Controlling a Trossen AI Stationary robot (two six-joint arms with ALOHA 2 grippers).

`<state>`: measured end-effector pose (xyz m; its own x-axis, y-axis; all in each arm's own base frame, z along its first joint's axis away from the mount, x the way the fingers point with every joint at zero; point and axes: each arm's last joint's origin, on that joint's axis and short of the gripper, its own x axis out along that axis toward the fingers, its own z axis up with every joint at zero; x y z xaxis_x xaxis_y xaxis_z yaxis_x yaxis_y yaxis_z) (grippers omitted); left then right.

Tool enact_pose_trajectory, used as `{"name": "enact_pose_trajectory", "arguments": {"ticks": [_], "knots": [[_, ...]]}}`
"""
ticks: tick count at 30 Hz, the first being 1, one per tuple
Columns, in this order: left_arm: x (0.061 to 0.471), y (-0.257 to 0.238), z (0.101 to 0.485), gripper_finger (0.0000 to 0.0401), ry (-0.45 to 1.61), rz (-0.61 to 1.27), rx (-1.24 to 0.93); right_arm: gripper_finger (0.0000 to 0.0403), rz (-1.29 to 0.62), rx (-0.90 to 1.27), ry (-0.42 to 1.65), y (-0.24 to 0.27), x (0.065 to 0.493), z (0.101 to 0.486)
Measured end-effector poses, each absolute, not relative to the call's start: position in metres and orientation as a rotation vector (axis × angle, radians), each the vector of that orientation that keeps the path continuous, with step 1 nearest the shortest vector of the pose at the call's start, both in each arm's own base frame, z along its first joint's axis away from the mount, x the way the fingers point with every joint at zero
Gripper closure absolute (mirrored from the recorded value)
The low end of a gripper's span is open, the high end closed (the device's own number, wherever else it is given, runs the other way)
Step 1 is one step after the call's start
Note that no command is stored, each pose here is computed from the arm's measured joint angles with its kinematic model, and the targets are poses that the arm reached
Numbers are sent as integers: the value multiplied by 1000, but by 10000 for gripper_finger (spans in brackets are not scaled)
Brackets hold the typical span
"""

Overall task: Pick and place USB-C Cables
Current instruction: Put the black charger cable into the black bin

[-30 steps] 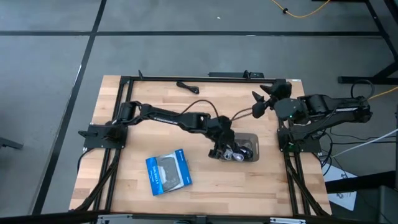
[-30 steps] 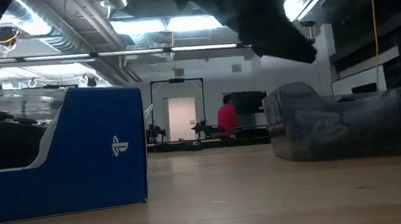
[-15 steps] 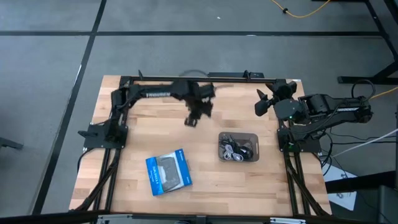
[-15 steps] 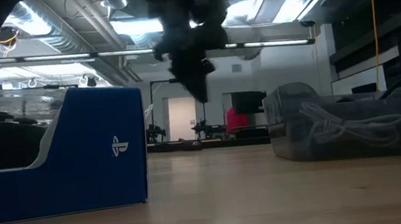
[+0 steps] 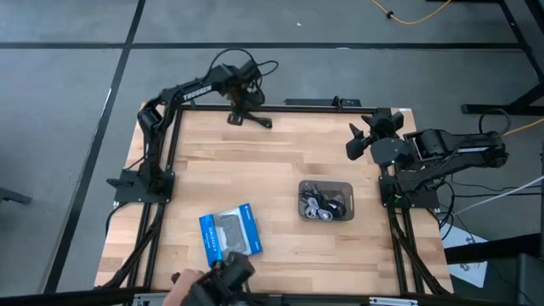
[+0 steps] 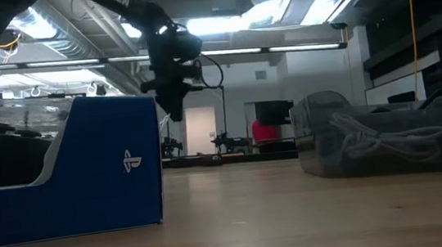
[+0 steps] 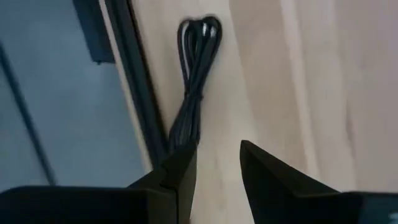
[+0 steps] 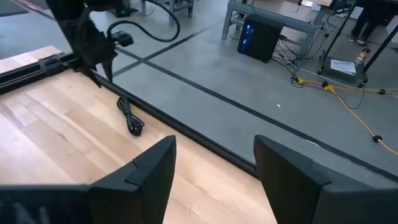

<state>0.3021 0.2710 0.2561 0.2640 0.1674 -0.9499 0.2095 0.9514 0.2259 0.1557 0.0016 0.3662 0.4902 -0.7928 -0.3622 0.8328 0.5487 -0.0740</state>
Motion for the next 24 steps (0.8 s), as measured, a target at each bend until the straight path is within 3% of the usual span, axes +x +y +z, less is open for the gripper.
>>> {"name": "enact_pose_trajectory", "arguments": {"ticks": [5, 15, 24], "knots": [[303, 283, 249, 286, 1225, 2, 241, 183, -992, 103, 393, 2, 161, 364], [351, 277, 184, 286, 1239, 16, 169, 183, -996, 71, 432, 4, 167, 359], [364, 283, 171, 286, 1224, 245, 94, 183, -994, 57, 454, 3, 166, 357]]}}
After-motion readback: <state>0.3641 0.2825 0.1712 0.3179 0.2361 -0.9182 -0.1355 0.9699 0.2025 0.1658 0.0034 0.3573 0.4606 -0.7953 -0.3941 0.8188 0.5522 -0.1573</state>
